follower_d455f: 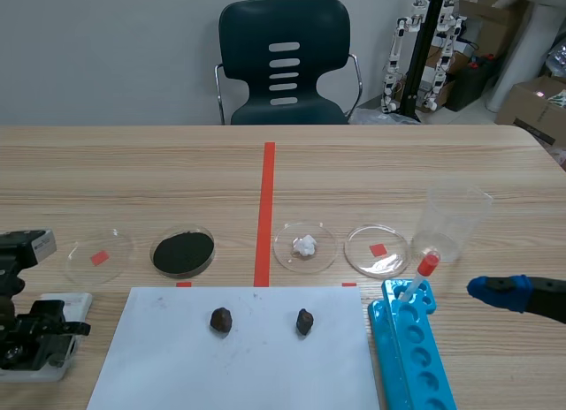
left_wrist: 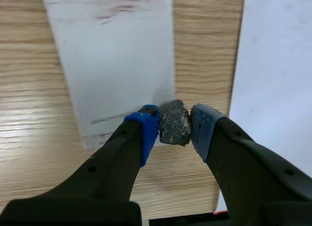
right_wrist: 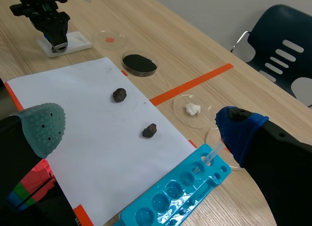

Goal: Rub the mineral on the streak plate below the first streak

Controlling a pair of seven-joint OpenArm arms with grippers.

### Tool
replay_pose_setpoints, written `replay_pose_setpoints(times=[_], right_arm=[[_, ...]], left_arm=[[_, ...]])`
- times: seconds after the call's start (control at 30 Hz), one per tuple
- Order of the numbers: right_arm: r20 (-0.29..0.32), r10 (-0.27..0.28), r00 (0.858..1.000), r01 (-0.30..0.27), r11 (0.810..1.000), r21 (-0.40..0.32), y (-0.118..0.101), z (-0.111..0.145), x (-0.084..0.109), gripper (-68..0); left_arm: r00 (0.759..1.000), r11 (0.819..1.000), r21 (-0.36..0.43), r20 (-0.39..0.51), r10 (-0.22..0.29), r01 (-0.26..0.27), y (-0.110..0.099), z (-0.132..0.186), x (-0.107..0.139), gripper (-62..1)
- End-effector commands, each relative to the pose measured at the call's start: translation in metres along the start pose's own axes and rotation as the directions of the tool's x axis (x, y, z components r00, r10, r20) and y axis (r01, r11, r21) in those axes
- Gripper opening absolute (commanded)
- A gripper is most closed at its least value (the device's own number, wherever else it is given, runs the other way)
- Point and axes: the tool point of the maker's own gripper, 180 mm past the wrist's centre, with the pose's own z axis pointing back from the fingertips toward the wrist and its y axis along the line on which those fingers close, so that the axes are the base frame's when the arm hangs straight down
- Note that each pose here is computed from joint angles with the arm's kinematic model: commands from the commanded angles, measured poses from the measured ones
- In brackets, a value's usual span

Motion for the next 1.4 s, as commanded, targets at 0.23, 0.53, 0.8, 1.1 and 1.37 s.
replay_pose_setpoints(times=[0.23,0.53,0.8,1.1,1.37], right_arm=[[0.026,0.008,1.0,-0.008,1.0,-0.005,-0.003,-0.002,0.007,-2.2],[0.026,0.008,1.0,-0.008,1.0,-0.005,-0.003,-0.002,0.007,-2.2],[0.026,0.008,1.0,-0.008,1.0,-0.005,-0.003,-0.002,0.007,-2.2],[0.026,0.008,1.0,-0.008,1.0,-0.005,-0.003,-0.002,0.007,-2.2],[0.026,0.008,1.0,-0.008,1.0,-0.005,-0.003,-0.002,0.007,-2.2]], left_arm=[[1.0,0.975,0.223,-0.024,0.014,-0.009,0.042,0.005,-0.006,-49.3],[1.0,0.957,0.29,-0.025,0.019,-0.011,0.056,0.009,-0.006,-49.3],[1.0,1.0,0.016,-0.027,-0.006,0.006,0.007,0.002,-0.005,-49.3],[0.999,0.985,0.173,-0.034,0.005,0.001,0.035,0.004,-0.007,-49.3],[1.0,0.96,0.28,-0.028,0.01,-0.002,0.054,0.009,-0.006,-49.3]])
